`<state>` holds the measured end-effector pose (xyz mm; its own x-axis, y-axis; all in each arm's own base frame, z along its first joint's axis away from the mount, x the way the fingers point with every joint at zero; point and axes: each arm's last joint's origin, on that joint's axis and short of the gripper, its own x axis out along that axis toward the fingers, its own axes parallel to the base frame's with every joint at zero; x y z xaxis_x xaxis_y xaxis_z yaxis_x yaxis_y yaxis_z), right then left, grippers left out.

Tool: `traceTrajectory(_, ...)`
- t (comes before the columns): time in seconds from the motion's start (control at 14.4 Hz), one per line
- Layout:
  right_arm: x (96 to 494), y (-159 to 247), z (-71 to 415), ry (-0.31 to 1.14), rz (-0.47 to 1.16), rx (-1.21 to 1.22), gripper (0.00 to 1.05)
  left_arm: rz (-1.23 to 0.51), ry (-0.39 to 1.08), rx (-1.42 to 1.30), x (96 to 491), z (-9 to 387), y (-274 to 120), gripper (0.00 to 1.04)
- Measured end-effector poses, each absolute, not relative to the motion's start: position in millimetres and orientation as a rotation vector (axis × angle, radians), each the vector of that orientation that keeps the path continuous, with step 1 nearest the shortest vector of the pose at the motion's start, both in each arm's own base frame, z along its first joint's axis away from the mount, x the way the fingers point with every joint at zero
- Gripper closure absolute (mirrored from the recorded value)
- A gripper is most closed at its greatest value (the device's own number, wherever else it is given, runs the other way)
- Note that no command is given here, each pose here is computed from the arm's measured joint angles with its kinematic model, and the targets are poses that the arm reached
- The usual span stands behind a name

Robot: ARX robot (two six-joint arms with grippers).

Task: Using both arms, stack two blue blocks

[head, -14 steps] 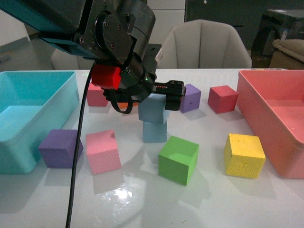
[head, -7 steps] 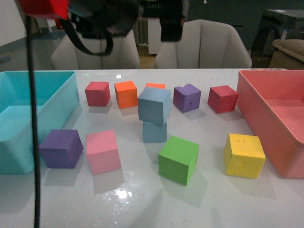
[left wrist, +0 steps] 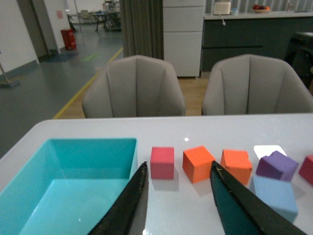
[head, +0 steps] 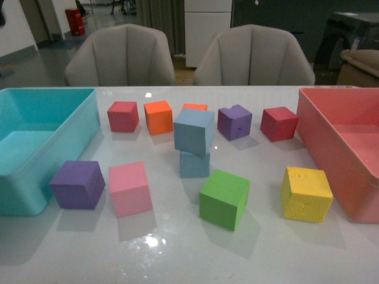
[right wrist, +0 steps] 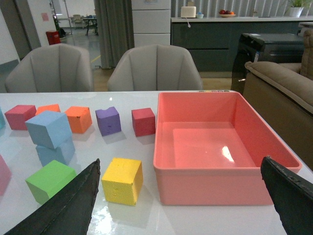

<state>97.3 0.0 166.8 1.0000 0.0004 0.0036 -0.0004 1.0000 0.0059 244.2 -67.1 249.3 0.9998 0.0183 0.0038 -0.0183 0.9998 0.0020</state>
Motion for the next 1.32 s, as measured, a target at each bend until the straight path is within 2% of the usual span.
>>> traceTrajectory(0.21,97.3,0.0,166.8,-0.004,0.000,0.006,0.06,0.003,-0.008,0.000,207.9,221.9,-40.0,1.04)
traceTrajectory(0.42,97.3,0.0,166.8,-0.004,0.000,0.006,0.06,0.003,0.010,0.002,182.0,199.8,-23.2,1.03)
traceTrajectory(0.84,97.3,0.0,166.8,-0.004,0.000,0.006,0.06,0.004,0.007,0.001,148.1,181.2,-0.2,1.03)
traceTrajectory(1.32,97.3,0.0,166.8,-0.004,0.000,0.006,0.06,-0.003,-0.004,0.000,125.8,168.8,-0.4,1.03)
